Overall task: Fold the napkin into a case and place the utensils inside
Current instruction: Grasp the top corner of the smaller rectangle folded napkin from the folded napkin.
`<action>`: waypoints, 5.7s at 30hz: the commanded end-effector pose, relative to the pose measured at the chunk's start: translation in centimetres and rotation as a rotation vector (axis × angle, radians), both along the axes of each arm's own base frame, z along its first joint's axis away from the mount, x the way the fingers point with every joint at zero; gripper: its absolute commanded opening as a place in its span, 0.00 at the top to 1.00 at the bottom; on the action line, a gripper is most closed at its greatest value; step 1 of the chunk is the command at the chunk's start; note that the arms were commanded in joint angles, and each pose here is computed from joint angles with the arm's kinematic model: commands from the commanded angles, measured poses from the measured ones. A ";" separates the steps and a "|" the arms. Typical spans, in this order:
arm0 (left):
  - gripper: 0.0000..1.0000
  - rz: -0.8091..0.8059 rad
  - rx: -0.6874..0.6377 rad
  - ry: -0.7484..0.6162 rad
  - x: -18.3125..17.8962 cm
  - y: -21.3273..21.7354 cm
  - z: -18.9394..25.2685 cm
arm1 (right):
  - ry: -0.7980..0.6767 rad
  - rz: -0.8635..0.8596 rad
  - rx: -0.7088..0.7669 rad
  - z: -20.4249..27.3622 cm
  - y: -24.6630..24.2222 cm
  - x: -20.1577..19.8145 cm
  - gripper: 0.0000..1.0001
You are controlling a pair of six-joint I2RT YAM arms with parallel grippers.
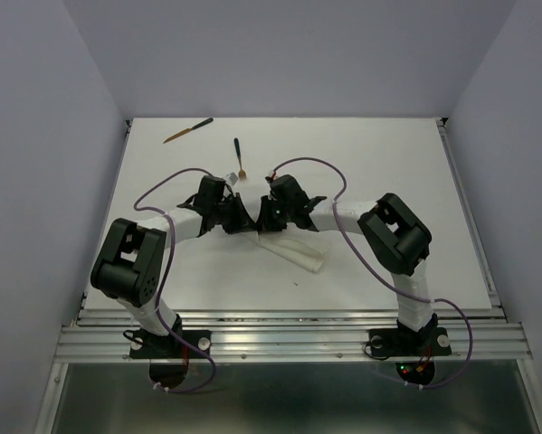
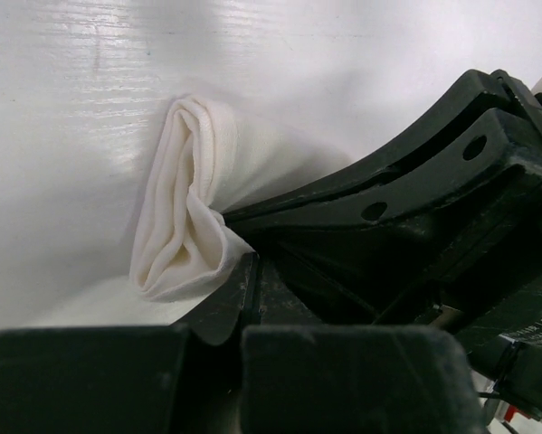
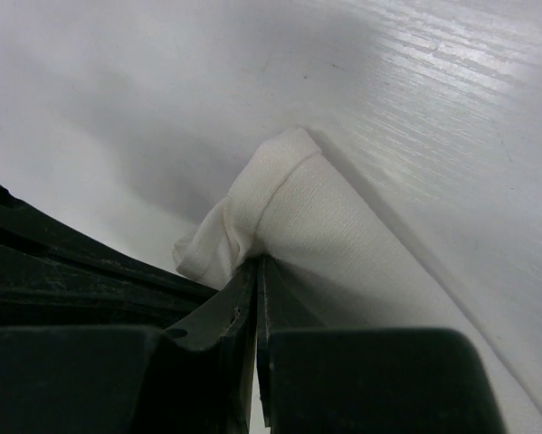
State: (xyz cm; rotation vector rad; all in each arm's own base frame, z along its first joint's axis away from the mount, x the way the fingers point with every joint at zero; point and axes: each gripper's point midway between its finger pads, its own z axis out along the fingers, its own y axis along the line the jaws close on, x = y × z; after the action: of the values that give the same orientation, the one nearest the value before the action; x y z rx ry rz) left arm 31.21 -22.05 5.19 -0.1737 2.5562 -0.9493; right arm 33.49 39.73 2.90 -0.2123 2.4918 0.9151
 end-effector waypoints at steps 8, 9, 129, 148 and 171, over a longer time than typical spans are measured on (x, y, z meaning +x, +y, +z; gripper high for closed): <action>1.00 -0.051 -0.162 -0.141 0.2 -1.8 4.2 | 0.013 -0.017 -0.141 -2.8 -2.5 -1.1 0.94; 1.00 -0.045 -0.152 -0.127 0.0 -1.6 3.9 | 0.009 -0.013 -0.128 -2.4 -2.3 -1.1 0.93; 0.60 0.036 -0.075 -0.050 1.5 -0.2 2.2 | 0.029 -0.122 -0.007 -1.3 -2.9 -2.2 0.91; 1.00 0.108 -0.017 -0.095 1.0 2.0 3.6 | 0.026 -0.125 0.001 -0.9 -2.9 -2.2 0.91; 1.00 0.023 0.033 0.020 1.3 0.0 -0.6 | 0.022 -0.114 0.012 -0.4 -2.6 -2.2 0.91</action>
State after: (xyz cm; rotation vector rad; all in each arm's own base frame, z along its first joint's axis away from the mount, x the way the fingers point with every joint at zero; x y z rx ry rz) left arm 31.44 -20.99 3.71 -0.2566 2.6141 -0.8648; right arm 31.65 37.02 3.09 -0.0361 2.4674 0.9081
